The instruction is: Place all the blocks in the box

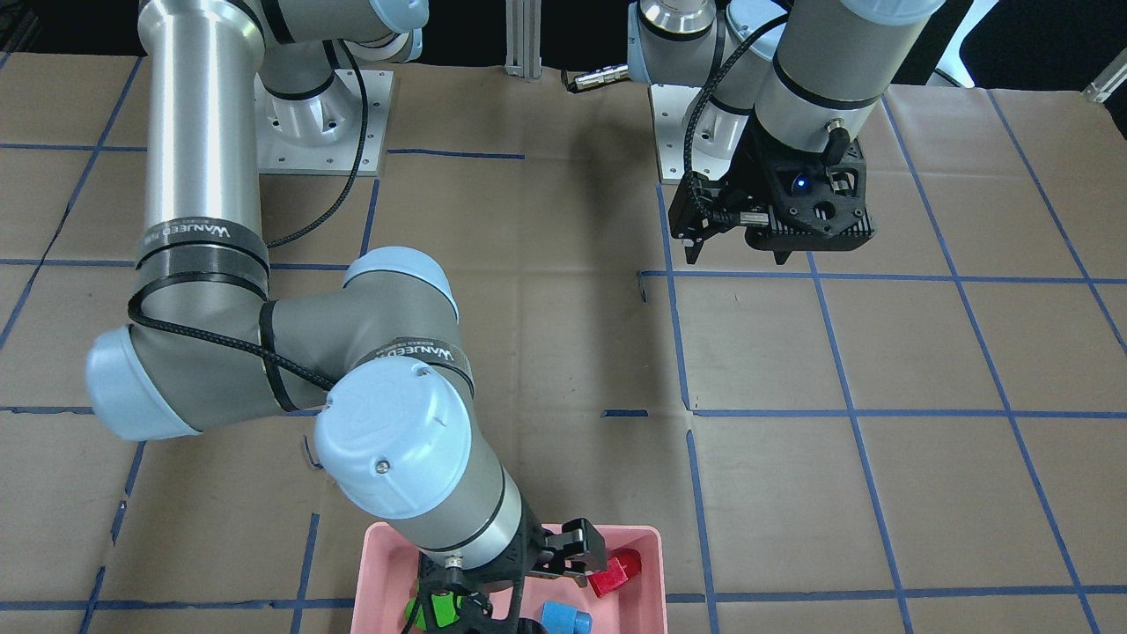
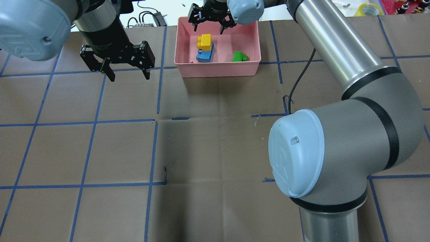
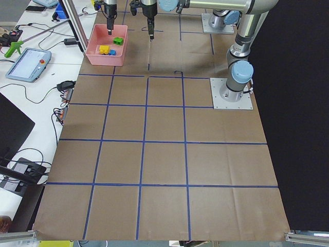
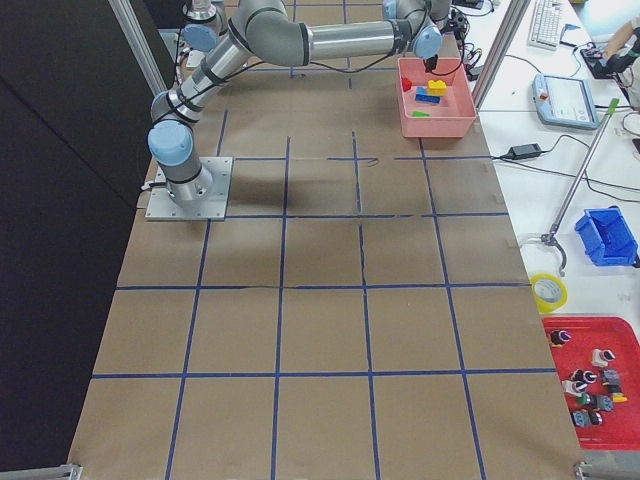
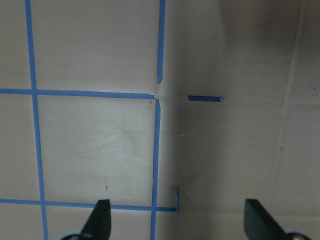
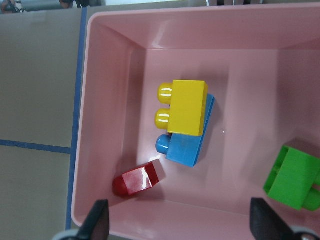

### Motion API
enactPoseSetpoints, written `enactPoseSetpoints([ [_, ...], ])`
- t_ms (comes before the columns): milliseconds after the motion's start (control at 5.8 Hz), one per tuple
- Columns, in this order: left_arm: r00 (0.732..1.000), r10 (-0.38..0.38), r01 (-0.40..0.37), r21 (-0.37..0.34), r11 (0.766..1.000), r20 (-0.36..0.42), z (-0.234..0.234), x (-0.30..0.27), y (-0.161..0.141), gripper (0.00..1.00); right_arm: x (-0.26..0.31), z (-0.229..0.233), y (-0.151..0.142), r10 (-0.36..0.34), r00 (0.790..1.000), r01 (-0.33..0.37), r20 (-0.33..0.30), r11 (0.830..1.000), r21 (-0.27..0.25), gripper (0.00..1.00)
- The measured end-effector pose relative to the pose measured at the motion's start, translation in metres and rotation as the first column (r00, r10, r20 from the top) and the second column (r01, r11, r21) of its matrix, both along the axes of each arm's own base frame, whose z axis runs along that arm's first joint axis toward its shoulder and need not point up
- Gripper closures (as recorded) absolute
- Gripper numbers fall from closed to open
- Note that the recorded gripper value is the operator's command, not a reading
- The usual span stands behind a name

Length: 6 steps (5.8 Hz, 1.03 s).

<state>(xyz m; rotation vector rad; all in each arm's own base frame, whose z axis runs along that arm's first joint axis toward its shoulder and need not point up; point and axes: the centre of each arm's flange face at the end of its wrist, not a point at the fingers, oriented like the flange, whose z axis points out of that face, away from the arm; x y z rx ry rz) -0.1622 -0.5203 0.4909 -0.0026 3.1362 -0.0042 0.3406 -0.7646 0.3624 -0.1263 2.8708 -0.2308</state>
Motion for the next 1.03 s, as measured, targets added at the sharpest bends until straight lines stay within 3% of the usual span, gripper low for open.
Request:
enactPoseSetpoints([
  [517,1.0,0.02,-0.021,-0.038,0.999,-0.004,0.008,0.032,0.004,0.08,-0.122,0.08,0.028,0.113,0.987,-0.101,-0.116,0.99,0.1,0.0],
  [862,1.0,0.009,-0.009,-0.036,0.999,-0.004,0.004,0.039,0.006,0.08,-0.16,0.114,0.091,0.109,0.973,-0.077,-0.204,0.984,0.159,0.0],
  [1034,1.0,-0.009,0.009,-0.032,0.999,-0.003,-0.002,0.039,0.012,0.05,-0.165,0.127,0.139,0.104,0.971,-0.072,-0.214,0.986,0.153,0.0],
])
